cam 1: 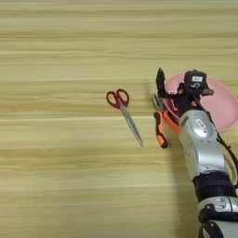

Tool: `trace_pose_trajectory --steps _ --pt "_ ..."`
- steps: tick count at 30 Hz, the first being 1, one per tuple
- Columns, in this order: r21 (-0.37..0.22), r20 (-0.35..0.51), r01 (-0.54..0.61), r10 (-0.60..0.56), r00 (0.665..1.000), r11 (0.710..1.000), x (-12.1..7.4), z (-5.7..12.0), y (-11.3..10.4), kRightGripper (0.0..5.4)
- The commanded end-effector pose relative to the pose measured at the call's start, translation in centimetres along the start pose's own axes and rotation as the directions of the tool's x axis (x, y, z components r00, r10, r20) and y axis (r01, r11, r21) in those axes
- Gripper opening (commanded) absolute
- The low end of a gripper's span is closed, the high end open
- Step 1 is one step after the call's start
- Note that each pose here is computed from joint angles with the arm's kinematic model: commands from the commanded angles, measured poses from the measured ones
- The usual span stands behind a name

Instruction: Move the objects on the table

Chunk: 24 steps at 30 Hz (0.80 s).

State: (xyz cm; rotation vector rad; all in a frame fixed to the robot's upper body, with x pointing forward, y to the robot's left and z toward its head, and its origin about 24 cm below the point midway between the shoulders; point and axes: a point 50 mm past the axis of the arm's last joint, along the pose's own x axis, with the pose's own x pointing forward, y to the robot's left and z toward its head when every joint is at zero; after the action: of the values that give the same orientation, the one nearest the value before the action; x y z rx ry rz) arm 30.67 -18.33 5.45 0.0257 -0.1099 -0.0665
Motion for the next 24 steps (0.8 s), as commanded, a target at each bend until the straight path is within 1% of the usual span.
trace_pose_trajectory --steps 1,4,10,15,17,20,24 --pt "-0.057 0.169 -0.019 0.029 0.985 0.998 1.4 4.0 0.2 5.38" --pt "-0.072 0.195 -0.008 0.022 0.981 0.997 1.2 4.7 -0.2 5.38" --pt "-0.110 0.207 0.028 -0.005 0.978 0.994 0.8 5.5 -1.9 5.38" --pt "-0.161 0.186 0.044 -0.014 0.982 0.986 0.0 5.6 -3.7 5.38" --pt "-0.196 0.179 0.060 -0.025 0.984 0.979 -0.5 5.8 -4.8 5.38" --pt "-0.260 0.149 0.102 -0.065 0.987 0.960 -1.3 6.0 -7.2 5.38" --pt "-0.356 0.104 0.103 -0.070 0.992 0.929 -2.4 6.3 -8.9 5.38"
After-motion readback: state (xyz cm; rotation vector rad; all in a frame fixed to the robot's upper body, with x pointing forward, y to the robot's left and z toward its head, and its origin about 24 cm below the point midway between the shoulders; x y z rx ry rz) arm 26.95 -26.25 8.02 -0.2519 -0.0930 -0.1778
